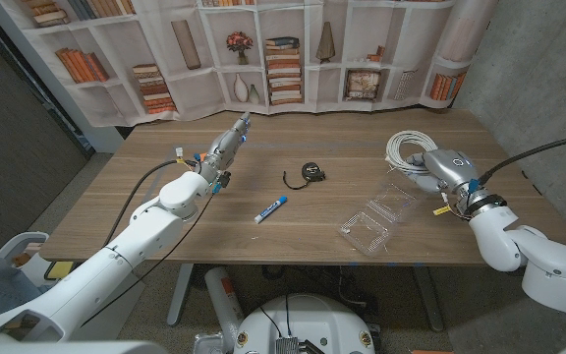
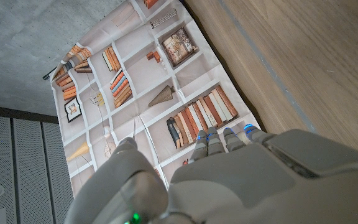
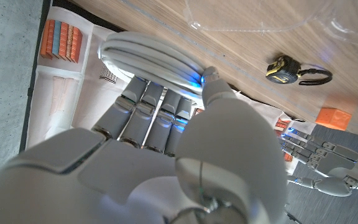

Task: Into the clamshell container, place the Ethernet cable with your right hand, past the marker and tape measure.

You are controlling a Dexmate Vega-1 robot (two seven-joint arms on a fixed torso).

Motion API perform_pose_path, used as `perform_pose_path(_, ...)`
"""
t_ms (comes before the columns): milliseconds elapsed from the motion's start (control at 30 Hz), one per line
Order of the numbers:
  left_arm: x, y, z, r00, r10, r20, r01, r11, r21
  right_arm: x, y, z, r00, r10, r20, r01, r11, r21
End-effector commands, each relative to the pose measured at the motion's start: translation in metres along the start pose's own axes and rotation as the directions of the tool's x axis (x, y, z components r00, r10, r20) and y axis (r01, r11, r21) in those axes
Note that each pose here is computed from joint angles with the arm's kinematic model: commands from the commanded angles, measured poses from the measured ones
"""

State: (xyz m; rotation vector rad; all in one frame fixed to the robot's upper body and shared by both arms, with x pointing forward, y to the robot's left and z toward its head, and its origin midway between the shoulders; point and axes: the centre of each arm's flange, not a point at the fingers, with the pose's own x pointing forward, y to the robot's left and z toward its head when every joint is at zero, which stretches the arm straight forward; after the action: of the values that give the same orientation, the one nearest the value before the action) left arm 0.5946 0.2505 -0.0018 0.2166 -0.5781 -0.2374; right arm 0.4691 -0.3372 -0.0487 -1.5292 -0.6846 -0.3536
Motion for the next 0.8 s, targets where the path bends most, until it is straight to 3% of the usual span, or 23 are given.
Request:
perform_pose_path(33,0.002,-0.004,-0.003,1.0,-0.008,-0.008,0.008,1.0,0.0,-0.012,-0.003,0.004,0.999,0.021,0.03,-0.02,0.999,-0.037)
perform_pose_path(800,0.003,-0.007,-0.002,1.0,-0.008,-0.012,0.008,1.0,0.004,-0.033,0.0,0.011,0.997,0.044,0.069,-0.041,0.998,-0.049)
